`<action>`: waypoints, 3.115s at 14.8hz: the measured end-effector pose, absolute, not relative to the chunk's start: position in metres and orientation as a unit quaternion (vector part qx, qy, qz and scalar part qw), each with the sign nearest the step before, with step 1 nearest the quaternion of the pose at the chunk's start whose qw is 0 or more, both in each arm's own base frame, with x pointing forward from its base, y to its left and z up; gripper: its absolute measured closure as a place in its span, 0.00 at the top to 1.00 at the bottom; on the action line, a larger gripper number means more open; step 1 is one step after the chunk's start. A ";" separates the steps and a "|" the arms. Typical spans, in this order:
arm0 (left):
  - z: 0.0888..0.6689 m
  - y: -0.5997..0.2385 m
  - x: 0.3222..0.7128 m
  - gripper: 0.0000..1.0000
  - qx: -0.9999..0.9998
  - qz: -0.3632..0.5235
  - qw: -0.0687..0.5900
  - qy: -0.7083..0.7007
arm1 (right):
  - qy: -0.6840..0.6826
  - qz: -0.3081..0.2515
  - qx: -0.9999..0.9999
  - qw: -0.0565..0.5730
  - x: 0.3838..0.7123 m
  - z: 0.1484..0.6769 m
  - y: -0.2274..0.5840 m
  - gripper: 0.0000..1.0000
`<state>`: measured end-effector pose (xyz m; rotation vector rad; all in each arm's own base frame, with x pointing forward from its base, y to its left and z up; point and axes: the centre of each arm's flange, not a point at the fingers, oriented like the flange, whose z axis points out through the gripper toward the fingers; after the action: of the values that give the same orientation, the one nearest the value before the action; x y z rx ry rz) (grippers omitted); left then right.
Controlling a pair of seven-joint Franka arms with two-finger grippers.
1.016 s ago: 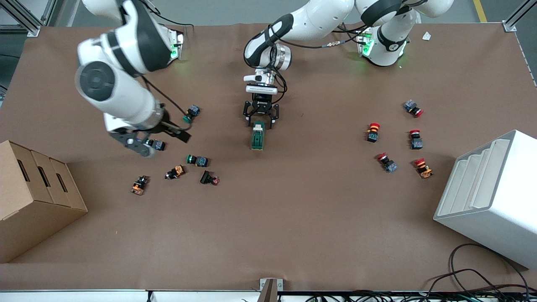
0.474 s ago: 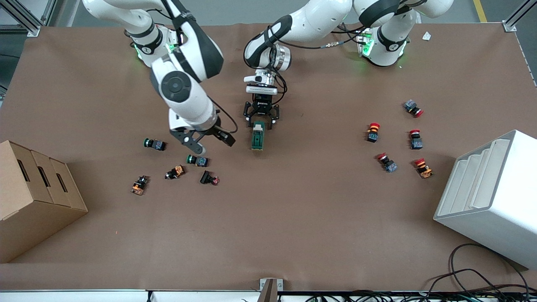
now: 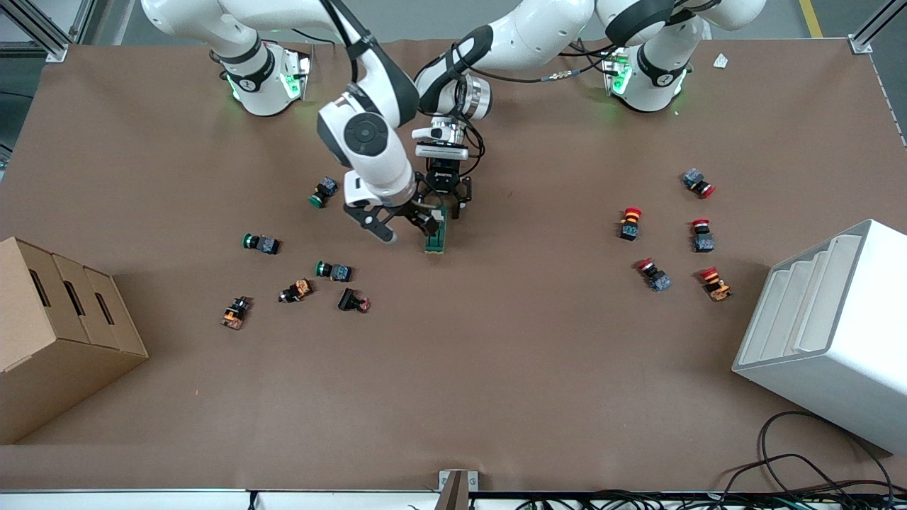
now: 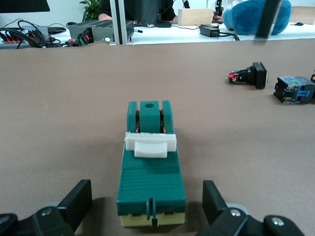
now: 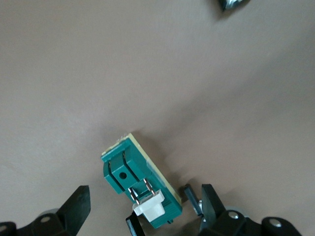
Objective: Close load switch with both arms
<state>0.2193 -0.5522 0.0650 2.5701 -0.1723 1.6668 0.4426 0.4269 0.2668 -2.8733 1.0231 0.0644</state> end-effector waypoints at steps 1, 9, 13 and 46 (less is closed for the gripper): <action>0.065 -0.552 0.219 1.00 0.837 0.543 0.037 -0.056 | 0.337 0.018 -0.940 0.049 0.436 0.256 0.435 1.00; 0.065 -0.552 0.219 1.00 0.837 0.544 0.036 -0.056 | 0.356 0.004 -0.932 0.065 0.408 0.196 0.466 1.00; 0.065 -0.552 0.219 1.00 0.836 0.544 0.036 -0.056 | 0.376 0.003 -0.924 0.071 0.411 0.200 0.473 1.00; 0.064 -0.552 0.219 1.00 0.836 0.545 0.036 -0.056 | 0.398 -0.003 -0.913 0.086 0.489 0.231 0.471 1.00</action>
<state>0.2191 -0.5523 0.0644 2.5678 -0.1716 1.6747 0.4887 0.4711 0.2309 -2.7209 1.1874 -0.0080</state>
